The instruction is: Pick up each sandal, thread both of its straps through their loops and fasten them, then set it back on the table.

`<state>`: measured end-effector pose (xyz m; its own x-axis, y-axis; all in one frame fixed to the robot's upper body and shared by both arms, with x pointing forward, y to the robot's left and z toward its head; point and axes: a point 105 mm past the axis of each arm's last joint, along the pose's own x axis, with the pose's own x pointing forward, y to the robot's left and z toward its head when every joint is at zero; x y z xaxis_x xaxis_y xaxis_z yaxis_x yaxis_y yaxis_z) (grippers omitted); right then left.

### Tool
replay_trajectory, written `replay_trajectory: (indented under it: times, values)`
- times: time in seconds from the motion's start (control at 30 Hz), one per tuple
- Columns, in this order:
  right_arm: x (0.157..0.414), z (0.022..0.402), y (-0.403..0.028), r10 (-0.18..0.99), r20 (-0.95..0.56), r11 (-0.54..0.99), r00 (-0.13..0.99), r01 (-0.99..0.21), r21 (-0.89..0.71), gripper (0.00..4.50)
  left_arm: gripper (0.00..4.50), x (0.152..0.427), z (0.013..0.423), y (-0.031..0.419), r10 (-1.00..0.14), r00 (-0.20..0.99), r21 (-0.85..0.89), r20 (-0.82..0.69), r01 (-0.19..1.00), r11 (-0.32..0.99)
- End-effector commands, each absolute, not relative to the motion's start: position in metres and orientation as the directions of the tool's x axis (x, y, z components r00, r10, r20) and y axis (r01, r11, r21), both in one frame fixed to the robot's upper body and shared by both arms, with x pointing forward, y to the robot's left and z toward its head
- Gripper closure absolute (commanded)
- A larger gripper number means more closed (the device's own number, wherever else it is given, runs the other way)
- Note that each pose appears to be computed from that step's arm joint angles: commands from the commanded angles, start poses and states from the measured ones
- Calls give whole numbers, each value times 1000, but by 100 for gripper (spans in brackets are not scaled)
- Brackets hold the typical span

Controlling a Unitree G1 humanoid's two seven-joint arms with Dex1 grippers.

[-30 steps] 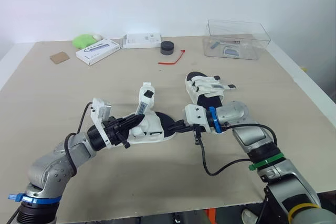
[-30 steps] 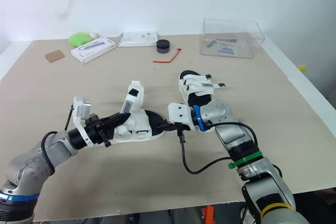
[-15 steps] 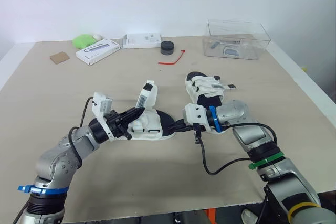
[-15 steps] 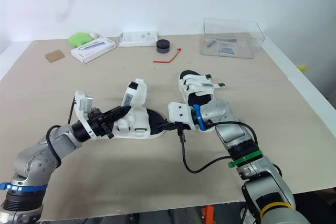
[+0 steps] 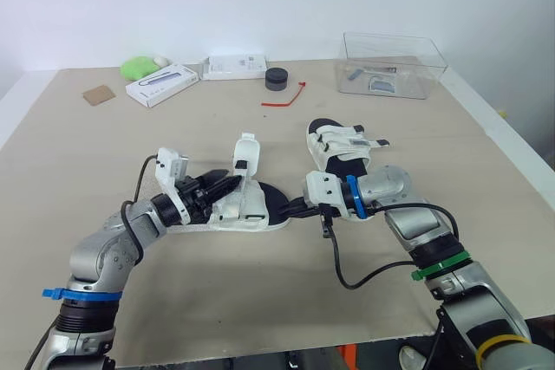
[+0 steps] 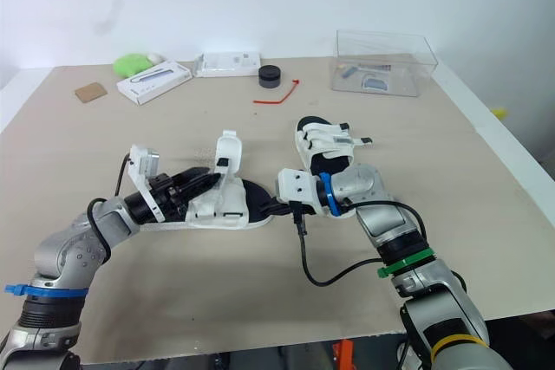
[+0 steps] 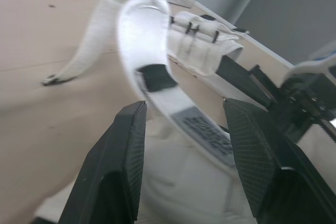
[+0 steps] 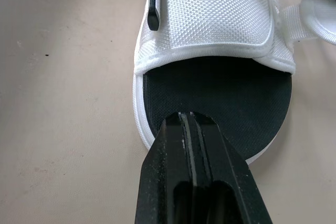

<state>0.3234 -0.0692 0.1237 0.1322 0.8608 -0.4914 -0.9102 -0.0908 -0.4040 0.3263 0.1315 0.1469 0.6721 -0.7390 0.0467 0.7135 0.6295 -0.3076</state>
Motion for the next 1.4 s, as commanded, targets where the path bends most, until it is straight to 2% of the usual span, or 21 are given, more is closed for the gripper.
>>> replay_trajectory:
  times: [0.03, 0.17, 0.43, 0.9, 1.0, 1.1, 1.13, 1.4]
  values:
    - [324, 129, -72, 857, -492, -89, 150, -899, -429, 450, 207, 335, 166, 141, -721, 685, -277, 106, 716, 641]
    - [326, 131, -72, 857, -492, -89, 152, -897, -432, 450, 207, 338, 169, 144, -751, 654, -320, 92, 733, 600]
    - [325, 130, -72, 857, -492, -86, 155, -897, -433, 450, 207, 315, 162, 124, -905, 424, -421, -33, 815, 397]
    - [324, 129, -74, 856, -490, -74, 166, -898, -433, 450, 207, 327, 150, 120, -928, 338, -481, -155, 795, 369]
    - [323, 128, -74, 855, -490, -72, 168, -899, -433, 450, 285, 325, 146, 121, -931, 320, -488, -177, 793, 365]
    - [322, 127, -75, 854, -492, -71, 169, -899, -432, 450, 421, 326, 147, 123, -931, 319, -498, -177, 787, 364]
    - [321, 127, -76, 853, -493, -71, 169, -899, -432, 450, 441, 326, 147, 123, -932, 319, -499, -175, 787, 363]
    - [322, 127, -73, 855, -493, -78, 163, -898, -433, 450, 441, 334, 159, 124, -928, 354, -474, -116, 801, 365]
